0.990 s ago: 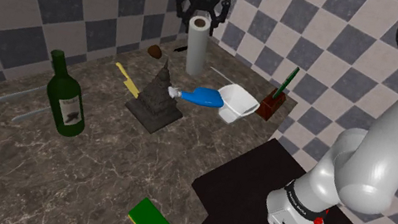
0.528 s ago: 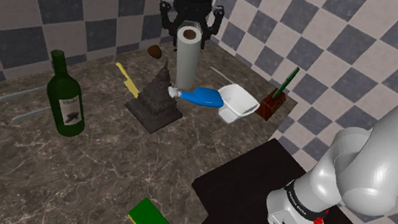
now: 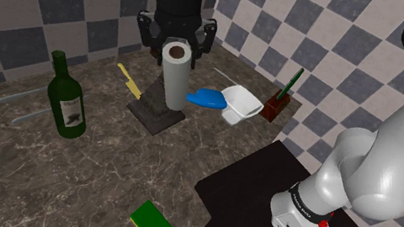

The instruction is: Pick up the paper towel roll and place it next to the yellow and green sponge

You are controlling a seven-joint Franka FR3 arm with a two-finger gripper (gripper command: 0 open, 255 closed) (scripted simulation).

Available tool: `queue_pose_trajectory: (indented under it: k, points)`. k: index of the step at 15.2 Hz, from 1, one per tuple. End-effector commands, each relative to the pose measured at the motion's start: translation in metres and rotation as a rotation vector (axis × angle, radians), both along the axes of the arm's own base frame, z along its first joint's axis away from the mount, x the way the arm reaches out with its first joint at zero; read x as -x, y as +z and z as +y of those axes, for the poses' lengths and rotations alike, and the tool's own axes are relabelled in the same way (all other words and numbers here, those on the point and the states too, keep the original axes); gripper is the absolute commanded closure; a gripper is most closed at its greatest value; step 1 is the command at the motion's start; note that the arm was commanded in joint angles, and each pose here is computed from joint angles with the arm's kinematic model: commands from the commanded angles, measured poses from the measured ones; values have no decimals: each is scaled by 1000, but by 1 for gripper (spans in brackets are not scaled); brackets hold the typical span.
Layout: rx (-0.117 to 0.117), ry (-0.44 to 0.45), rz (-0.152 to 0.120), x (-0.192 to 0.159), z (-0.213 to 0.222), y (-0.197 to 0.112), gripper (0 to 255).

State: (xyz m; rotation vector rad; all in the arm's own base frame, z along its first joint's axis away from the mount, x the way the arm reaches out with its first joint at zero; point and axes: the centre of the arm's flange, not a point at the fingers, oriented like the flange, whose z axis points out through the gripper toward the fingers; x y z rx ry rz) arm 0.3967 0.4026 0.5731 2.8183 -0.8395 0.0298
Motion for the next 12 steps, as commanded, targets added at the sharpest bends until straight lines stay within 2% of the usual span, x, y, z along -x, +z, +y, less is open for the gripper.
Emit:
queue_pose_trajectory:
  k: [1,6,12]
  points:
    - [0,-2,0,15,21,-1,255]
    - [0,-2,0,55,74,-1,255]
    - [0,-2,0,57,77,-28,255]
